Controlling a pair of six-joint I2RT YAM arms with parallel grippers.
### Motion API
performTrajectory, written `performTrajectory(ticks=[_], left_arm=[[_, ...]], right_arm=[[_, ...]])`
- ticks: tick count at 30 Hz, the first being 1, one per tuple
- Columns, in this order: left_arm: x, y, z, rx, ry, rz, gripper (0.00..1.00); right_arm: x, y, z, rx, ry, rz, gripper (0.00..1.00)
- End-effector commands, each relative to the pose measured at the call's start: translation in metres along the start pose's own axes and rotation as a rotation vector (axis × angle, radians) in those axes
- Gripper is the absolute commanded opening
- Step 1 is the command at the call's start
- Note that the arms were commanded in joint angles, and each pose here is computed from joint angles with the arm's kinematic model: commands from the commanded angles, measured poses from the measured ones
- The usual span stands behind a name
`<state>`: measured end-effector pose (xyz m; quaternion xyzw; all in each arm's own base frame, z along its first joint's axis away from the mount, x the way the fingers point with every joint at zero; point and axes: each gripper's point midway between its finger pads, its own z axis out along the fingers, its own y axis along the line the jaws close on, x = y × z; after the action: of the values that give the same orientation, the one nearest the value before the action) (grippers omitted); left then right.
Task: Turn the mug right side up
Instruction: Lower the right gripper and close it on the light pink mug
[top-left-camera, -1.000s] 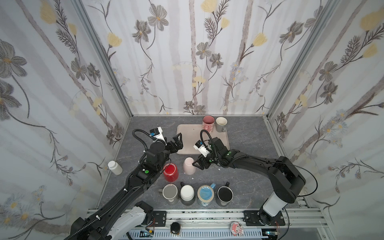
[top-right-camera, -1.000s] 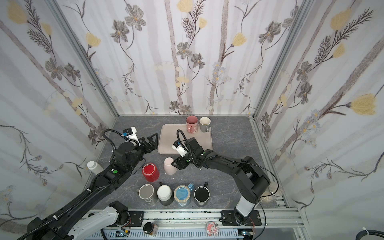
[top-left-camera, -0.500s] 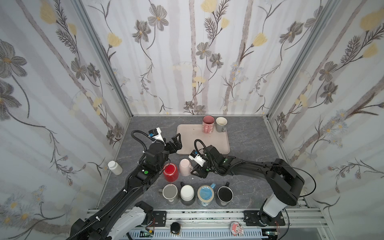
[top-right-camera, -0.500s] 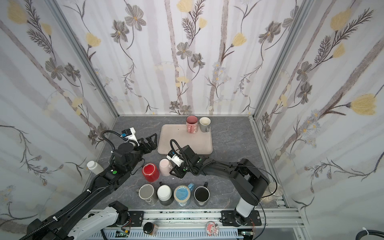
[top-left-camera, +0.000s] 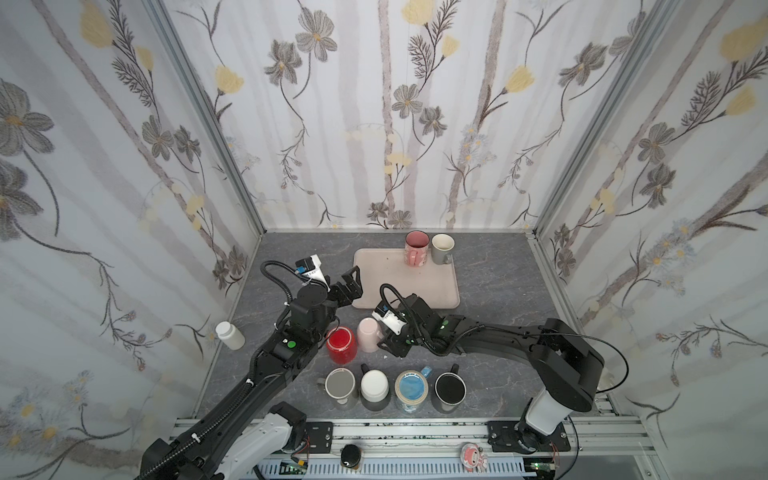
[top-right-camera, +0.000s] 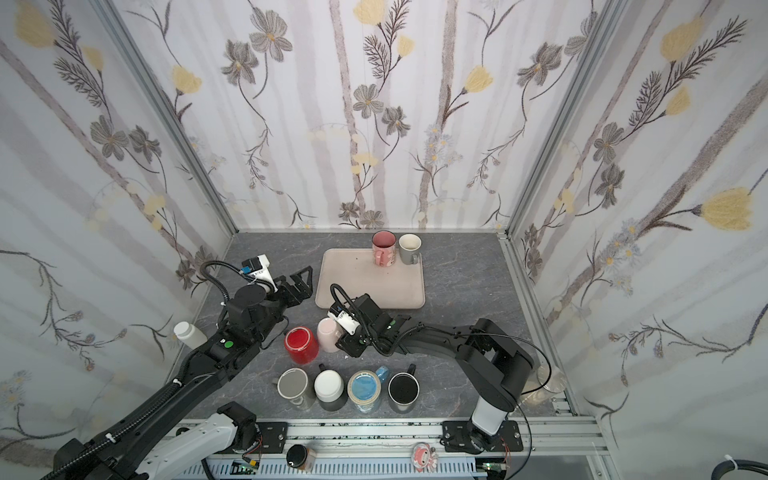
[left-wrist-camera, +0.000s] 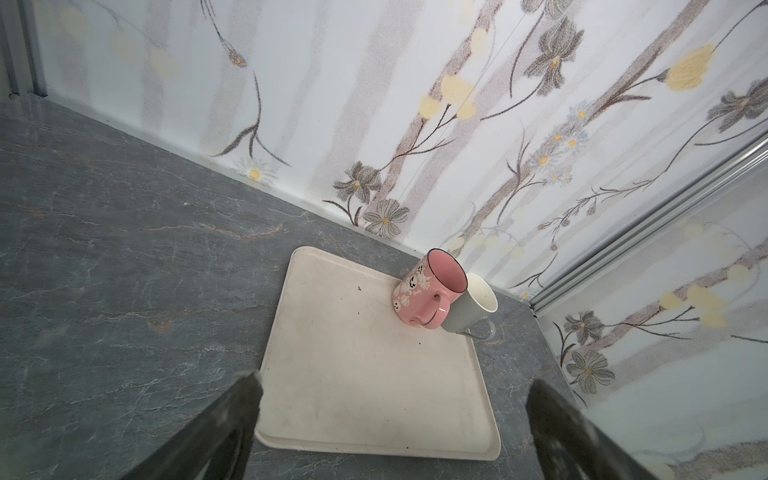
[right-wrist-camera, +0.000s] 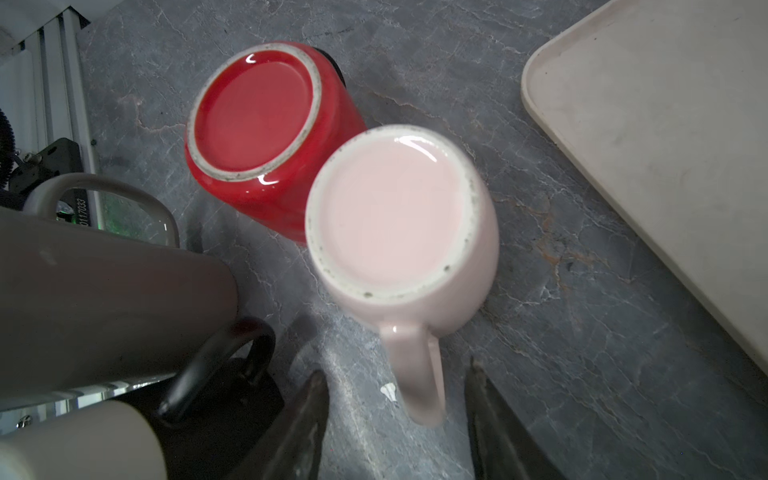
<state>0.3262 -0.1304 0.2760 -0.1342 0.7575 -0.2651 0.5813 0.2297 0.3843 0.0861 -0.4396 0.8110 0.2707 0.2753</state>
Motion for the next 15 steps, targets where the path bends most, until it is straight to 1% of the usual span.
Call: performTrajectory(ticks=[1,4,9,15], left_arm=[[-0.003,-0.002,0.001,0.006,-0.007,-0.013,1.0],[-0.003,-0.001,0.001,0.006,-0.006,-0.012,1.0],[-0.001,0.0,0.001,0.0,-0.001,-0.013,1.0],[-0.002,-0.001,0.0,0.007,0.001,-0.012,1.0]], right_arm=[[-0.004,-0.005,0.004,0.027,-0.016,-0.025,0.48],[-0.005,-0.005,0.008,0.032,-0.015,-0.033,0.44],[-0.01,-0.008,0.016,0.06,-0.009,-0.055,0.41],[-0.007,-0.017,0.021,0.117,0.012,-0.064,0.3]])
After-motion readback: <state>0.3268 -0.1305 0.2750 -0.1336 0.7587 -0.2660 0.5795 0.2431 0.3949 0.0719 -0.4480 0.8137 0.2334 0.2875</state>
